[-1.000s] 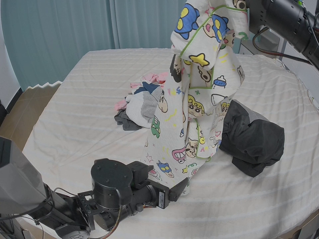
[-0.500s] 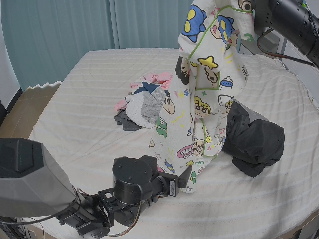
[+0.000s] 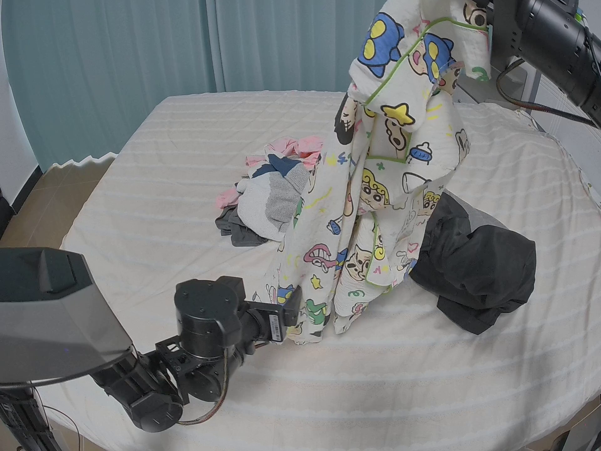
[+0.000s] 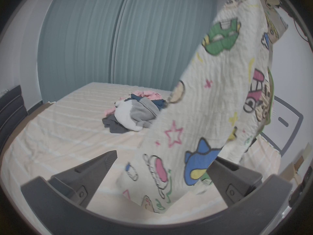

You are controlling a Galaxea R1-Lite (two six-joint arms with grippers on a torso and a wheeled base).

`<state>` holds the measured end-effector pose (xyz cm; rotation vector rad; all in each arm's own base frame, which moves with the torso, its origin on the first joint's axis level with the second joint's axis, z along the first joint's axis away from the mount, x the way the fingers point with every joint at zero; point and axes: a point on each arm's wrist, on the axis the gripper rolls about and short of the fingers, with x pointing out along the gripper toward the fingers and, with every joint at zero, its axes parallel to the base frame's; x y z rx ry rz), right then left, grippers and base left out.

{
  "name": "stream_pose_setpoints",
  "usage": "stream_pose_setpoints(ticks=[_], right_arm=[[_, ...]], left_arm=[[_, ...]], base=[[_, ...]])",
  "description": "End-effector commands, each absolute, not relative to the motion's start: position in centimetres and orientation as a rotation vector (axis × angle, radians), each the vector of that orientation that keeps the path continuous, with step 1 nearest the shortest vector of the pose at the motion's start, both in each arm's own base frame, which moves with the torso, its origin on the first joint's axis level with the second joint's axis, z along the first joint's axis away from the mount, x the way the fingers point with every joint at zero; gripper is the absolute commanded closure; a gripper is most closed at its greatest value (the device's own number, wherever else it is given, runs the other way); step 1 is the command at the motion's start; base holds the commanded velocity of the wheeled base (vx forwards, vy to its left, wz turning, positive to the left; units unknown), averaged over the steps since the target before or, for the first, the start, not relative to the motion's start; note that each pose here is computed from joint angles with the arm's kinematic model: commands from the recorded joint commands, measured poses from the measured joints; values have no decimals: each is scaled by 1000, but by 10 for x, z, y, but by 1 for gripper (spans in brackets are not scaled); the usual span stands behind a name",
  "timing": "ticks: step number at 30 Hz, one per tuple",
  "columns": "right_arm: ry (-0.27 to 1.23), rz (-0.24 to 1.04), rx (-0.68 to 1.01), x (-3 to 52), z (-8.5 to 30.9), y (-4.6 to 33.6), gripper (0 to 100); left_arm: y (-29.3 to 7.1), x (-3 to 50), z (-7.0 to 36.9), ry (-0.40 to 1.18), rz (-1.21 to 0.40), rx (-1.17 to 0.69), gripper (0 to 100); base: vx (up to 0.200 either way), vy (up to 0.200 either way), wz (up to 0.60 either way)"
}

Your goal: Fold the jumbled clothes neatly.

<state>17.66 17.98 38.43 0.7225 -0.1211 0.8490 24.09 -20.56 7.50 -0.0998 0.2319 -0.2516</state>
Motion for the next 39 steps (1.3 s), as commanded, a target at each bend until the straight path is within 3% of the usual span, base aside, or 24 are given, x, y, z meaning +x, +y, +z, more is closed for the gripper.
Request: stream_pose_setpoints(ticks=[1,8,17,28,32,39], right_arm=[[-123,831,716,181,383,176,100],[-102,830,707,185,377,179,100],[-52,818,687,201,363,196,100],[-23,807,677,211,354,205,100],[-23,808,677,211,354,205,100],[-45,813,686,209,360,203,100]], left_arm=[[-175,248,78,185,-170,-82,0],[-152,254,83,134,-115,-115,0],[-152,204,54,367,-444,-106,0],[-179,181,55,452,-732,-209,0],[-192,187,57,417,-722,-222,0],[-212,213,46,340,-535,-217,0]], base=[[0,0,0],[0,0,0],[0,0,0],[0,0,0],[0,0,0],[0,0,0]])
